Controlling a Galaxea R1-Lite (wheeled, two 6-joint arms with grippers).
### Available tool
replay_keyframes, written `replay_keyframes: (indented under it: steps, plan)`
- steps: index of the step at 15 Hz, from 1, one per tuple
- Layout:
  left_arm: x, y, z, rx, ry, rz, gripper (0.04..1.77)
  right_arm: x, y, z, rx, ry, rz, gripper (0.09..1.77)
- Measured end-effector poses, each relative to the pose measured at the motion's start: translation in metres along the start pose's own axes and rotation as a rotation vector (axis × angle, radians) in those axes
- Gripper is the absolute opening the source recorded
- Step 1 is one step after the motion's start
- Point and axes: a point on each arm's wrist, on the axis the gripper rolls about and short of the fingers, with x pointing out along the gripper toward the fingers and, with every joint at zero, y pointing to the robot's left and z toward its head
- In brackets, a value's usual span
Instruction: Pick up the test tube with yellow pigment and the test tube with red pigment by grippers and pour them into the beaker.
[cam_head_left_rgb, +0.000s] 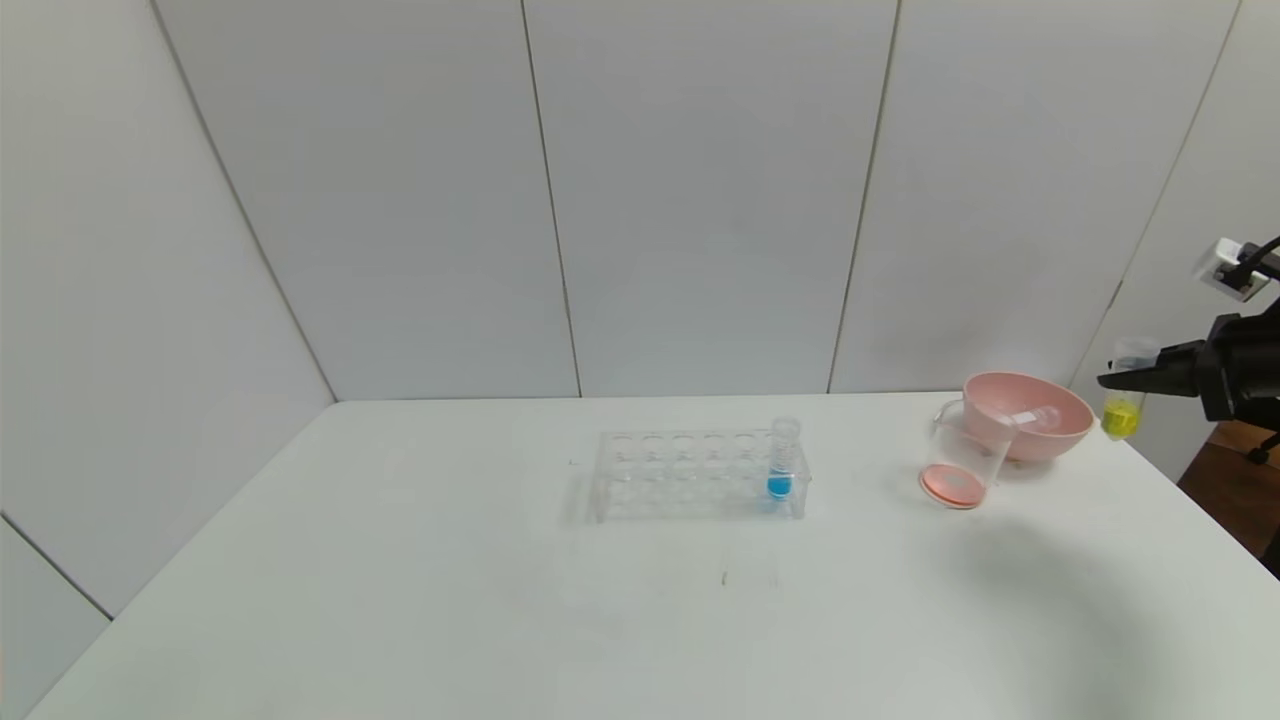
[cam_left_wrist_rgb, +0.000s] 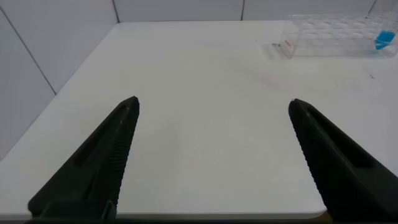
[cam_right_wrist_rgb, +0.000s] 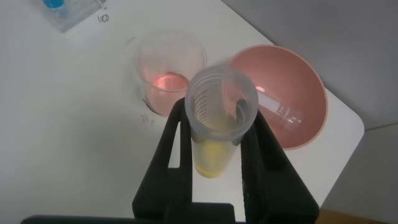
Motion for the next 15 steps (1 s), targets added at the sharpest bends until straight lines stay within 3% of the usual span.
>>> replay_keyframes:
  steps: [5,10,15]
  plan:
    - [0.000,0.000,0.000,0.000,0.000,0.000,1.72,0.019,-0.011,-0.008,-0.165,0.123,0.014,0.51]
    - [0.000,0.000,0.000,0.000,0.000,0.000,1.72,0.034,-0.002,0.014,-0.215,0.185,0.060,0.51]
    - [0.000,0.000,0.000,0.000,0.000,0.000,1.72,0.058,0.004,0.039,-0.318,0.263,-0.014,0.51]
